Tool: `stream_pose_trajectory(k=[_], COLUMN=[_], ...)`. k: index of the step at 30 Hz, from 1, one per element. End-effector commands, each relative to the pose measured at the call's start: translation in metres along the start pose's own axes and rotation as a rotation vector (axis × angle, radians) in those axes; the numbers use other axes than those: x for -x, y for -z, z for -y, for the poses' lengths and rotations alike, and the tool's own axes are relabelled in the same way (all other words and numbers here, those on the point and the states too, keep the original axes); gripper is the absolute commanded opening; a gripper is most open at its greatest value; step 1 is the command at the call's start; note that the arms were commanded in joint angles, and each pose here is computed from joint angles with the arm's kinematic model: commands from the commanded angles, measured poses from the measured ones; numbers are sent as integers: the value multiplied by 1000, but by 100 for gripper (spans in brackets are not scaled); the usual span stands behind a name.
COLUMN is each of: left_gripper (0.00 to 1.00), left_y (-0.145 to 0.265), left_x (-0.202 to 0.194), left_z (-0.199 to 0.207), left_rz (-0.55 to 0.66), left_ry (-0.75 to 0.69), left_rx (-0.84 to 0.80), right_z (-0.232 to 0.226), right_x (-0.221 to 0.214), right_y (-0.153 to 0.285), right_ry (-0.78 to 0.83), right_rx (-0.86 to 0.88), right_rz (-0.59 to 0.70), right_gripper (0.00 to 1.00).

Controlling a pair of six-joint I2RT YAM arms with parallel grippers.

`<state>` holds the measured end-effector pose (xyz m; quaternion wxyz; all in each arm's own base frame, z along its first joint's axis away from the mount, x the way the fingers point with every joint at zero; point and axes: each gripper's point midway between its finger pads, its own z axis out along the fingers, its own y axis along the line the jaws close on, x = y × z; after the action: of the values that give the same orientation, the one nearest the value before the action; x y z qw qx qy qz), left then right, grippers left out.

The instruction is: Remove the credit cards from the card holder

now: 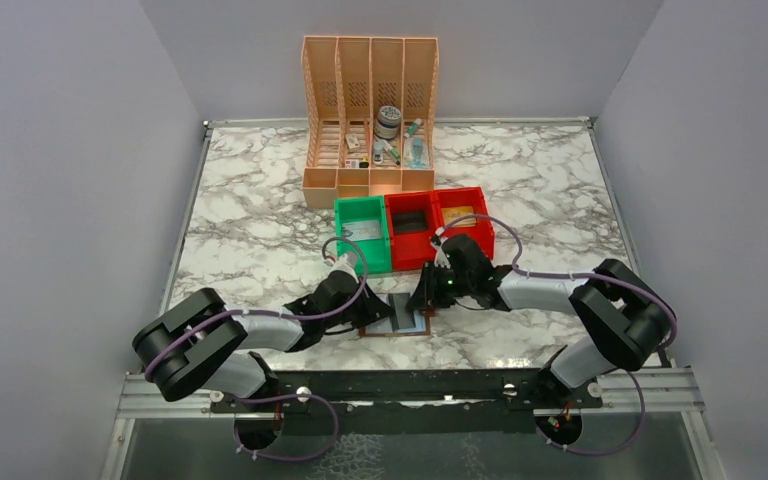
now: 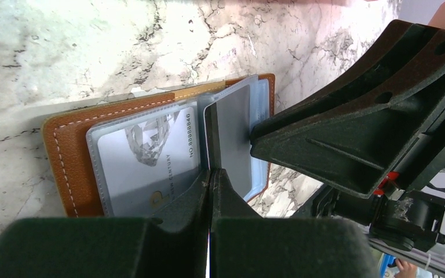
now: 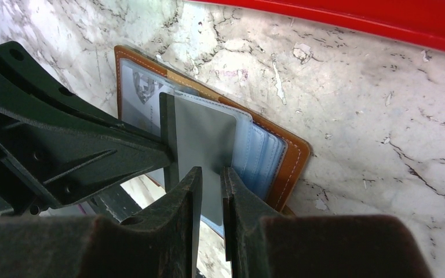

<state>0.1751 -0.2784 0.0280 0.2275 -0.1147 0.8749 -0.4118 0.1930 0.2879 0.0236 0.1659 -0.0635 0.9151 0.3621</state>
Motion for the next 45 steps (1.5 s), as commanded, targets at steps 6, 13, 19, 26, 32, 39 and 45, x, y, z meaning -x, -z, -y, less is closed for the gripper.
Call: stream_pose_trajectory(k=[6,13,19,26,32,39,45], left_gripper=[21,5,4,3,0,0,0], left_y=[-4,-4,5,13,24,49,61], left_x=[-1,1,5,8,15,35,47], left_z=[27,27,17,5,6,18,36], left_rz=[-52,-53,-35,-45,-32,14,38], left_ry=[-43,-31,-23,-49,-101,-181,-228], left_rx=[-80,-79,-52,3,48,73,21], right_z=[51,54,60,59,49,6,-24], right_x=[-32,-29,-27,-21,-8,38,88], right_y=[0,0,0,1,4,26,62], right_ry=[-42,-49,-57,-55,-25,113,158], right_rx=[-207,-223,-256,-257,-236,-95,-52], right_rz=[-90,-81,-72,-56,-28,163,343], right_gripper=[20,20,20,20,21,31,58])
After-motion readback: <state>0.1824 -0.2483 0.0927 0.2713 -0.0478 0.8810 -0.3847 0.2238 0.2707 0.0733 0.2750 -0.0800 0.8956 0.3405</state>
